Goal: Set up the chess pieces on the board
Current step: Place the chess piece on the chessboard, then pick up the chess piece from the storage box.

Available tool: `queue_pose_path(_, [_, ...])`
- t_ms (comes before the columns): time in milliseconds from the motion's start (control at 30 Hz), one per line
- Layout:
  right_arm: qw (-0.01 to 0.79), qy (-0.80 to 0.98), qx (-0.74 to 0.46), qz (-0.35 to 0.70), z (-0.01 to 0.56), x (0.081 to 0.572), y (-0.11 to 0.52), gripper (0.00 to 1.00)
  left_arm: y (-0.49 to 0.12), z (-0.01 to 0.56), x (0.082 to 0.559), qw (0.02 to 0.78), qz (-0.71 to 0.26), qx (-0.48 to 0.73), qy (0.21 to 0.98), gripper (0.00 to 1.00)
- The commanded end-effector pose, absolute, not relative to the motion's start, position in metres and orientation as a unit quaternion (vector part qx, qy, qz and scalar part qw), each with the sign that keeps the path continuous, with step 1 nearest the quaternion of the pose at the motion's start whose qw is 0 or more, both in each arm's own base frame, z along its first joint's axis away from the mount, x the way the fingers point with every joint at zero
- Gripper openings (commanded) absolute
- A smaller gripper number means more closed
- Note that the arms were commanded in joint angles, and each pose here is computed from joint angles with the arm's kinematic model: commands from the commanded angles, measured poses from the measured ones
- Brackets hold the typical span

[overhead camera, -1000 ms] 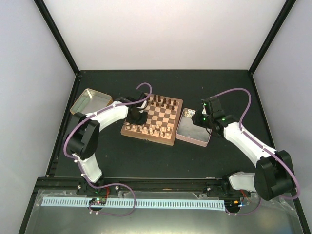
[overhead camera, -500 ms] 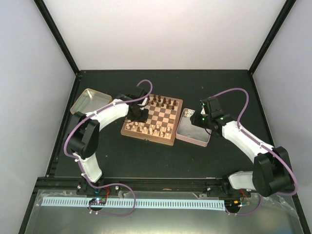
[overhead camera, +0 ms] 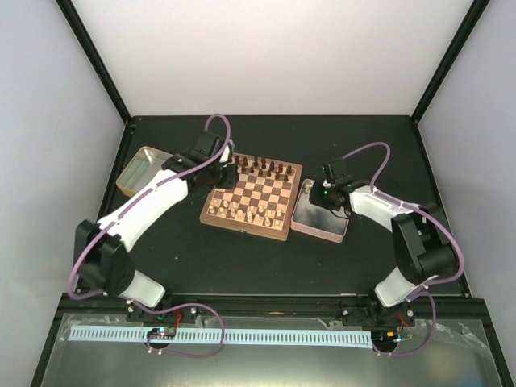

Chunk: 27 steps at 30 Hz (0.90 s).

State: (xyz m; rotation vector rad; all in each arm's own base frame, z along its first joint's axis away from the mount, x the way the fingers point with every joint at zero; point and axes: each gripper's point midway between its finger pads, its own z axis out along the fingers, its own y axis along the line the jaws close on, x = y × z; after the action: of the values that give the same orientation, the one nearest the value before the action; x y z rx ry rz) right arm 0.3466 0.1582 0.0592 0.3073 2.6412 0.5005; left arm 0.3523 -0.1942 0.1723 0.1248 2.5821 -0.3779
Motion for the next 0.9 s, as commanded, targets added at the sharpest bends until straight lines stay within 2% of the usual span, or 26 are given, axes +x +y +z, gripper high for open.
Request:
queue_pose_path(0, [0.267, 0.937, 0.115, 0.193, 0.076, 0.384, 0.166, 0.26, -0.186, 0.191, 0.333, 0.271, -0.163, 0.024, 0.948, 0.38])
queue_pose_path(300, [0.255, 0.943, 0.135, 0.163, 0.051, 0.406, 0.166, 0.25, -0.187, 0.202, 0.309, 0.268, -0.199, 0.020, 0.943, 0.40])
queue_pose_path(867, [0.222, 0.958, 0.116, 0.137, 0.017, 0.407, 0.166, 0.21, -0.195, 0.202, 0.308, 0.260, -0.208, 0.022, 0.943, 0.41])
